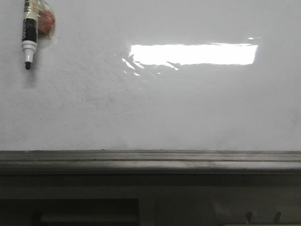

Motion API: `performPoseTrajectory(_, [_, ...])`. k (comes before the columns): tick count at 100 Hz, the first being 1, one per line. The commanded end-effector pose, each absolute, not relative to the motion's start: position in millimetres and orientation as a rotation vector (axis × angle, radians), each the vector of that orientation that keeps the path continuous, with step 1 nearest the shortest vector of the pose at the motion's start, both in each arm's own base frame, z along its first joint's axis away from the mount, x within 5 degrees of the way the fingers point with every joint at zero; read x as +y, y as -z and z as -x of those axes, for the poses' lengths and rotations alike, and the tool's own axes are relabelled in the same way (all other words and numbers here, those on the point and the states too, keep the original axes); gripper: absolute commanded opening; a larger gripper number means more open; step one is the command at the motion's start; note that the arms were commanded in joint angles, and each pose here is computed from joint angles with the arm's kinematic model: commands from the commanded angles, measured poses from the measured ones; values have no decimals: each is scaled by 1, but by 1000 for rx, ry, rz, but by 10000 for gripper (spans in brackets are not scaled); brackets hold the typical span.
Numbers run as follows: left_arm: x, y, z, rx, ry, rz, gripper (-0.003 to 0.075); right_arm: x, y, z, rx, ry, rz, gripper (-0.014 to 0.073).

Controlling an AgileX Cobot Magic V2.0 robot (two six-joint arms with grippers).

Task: Write number 6 on whiteboard

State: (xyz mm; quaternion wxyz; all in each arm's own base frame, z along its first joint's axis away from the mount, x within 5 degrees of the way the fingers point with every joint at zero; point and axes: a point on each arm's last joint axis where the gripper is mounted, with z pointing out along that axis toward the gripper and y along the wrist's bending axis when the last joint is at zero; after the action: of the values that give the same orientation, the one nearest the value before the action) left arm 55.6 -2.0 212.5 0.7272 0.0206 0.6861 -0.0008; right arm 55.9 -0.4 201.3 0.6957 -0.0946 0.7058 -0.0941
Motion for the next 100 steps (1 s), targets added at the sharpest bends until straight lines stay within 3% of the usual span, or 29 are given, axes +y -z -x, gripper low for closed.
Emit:
performPoseTrajectory(1, [-1, -204, -55, 1464, 12, -28, -20, 0, -202, -55, 1499, 225, 213, -67])
performPoseTrajectory(100, [-1, -204, -55, 1464, 23, -18, -20, 0, -205, -55, 1471, 214, 200, -67])
